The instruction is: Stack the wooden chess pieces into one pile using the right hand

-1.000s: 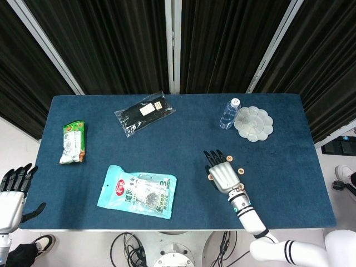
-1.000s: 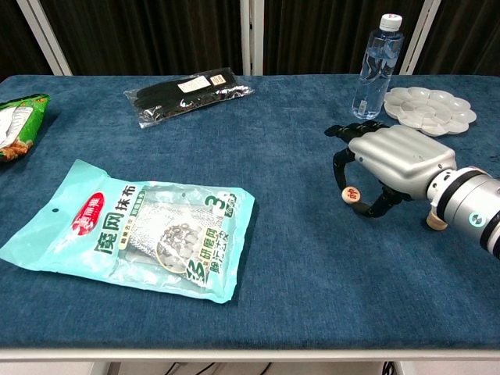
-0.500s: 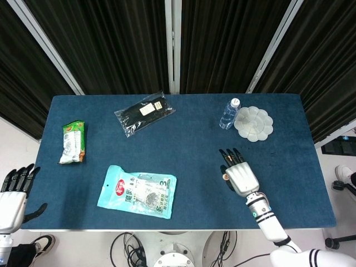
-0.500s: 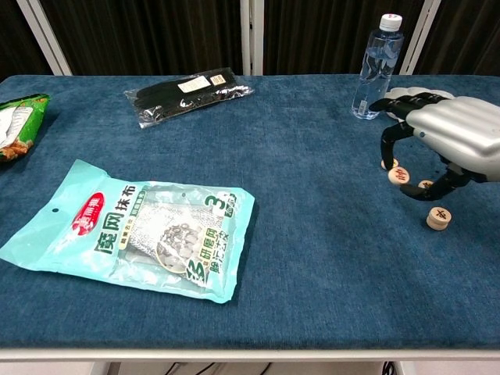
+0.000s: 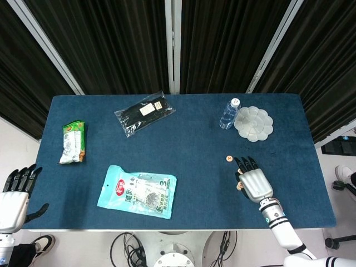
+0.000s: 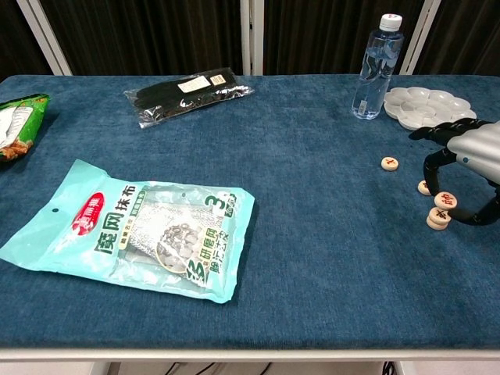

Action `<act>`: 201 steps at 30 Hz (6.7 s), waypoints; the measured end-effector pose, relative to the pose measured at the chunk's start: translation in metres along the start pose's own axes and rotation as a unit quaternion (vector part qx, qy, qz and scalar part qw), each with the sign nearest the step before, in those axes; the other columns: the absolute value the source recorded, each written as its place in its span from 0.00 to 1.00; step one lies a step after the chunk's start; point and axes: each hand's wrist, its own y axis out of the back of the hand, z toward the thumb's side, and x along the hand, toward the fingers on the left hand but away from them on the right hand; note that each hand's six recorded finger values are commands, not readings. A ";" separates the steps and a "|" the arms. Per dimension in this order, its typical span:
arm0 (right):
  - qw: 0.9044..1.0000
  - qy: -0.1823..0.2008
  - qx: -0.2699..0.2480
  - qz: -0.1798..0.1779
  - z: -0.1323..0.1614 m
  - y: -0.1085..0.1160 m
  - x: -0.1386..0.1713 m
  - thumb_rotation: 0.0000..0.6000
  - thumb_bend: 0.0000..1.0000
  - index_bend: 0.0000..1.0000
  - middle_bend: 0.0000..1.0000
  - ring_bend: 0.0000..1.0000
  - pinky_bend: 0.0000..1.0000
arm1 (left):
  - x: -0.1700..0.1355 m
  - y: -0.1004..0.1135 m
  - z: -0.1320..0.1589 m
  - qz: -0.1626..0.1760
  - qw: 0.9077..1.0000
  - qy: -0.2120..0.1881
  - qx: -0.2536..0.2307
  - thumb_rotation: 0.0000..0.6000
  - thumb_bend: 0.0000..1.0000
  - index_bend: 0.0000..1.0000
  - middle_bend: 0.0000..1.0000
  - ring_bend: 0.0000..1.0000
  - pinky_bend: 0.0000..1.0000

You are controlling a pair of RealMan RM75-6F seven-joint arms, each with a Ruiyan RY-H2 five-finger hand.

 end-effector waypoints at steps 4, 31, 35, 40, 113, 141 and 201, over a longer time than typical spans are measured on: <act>1.000 -0.003 0.003 0.011 -0.001 -0.004 -0.001 1.00 0.27 0.51 0.05 0.00 0.00 | 0.001 -0.001 -0.001 -0.002 1.000 0.002 -0.001 1.00 0.19 0.04 0.00 0.00 0.00; 1.000 -0.007 0.018 0.023 0.003 -0.009 -0.005 1.00 0.26 0.43 0.05 0.00 0.00 | 0.000 0.000 -0.002 0.000 1.000 0.001 -0.002 1.00 0.19 0.04 0.00 0.00 0.00; 1.000 -0.006 0.017 0.024 0.003 -0.010 -0.005 1.00 0.26 0.41 0.05 0.00 0.00 | 0.000 0.000 -0.002 0.001 1.000 0.001 -0.002 1.00 0.19 0.04 0.00 0.00 0.00; 1.000 -0.006 0.014 0.022 0.003 -0.008 -0.004 1.00 0.26 0.40 0.05 0.00 0.00 | 0.000 0.001 -0.002 0.002 1.000 0.001 -0.003 1.00 0.19 0.04 0.00 0.00 0.00; 0.998 -0.030 -0.051 -0.001 -0.031 -0.021 -0.059 1.00 0.25 0.52 0.07 0.00 0.00 | 0.004 -0.005 -0.007 -0.009 1.000 0.009 -0.003 1.00 0.19 0.04 0.00 0.00 0.00; 0.999 0.020 -0.044 0.011 -0.029 0.002 -0.003 1.00 0.27 0.54 0.08 0.00 0.00 | 0.002 -0.004 -0.003 -0.008 1.000 0.002 0.000 1.00 0.19 0.04 0.00 0.00 0.00; 0.999 0.025 -0.032 0.027 -0.020 0.001 -0.004 1.00 0.22 0.33 0.06 0.00 0.00 | 0.001 -0.002 -0.003 -0.005 1.000 0.001 -0.004 1.00 0.19 0.04 0.00 0.00 0.00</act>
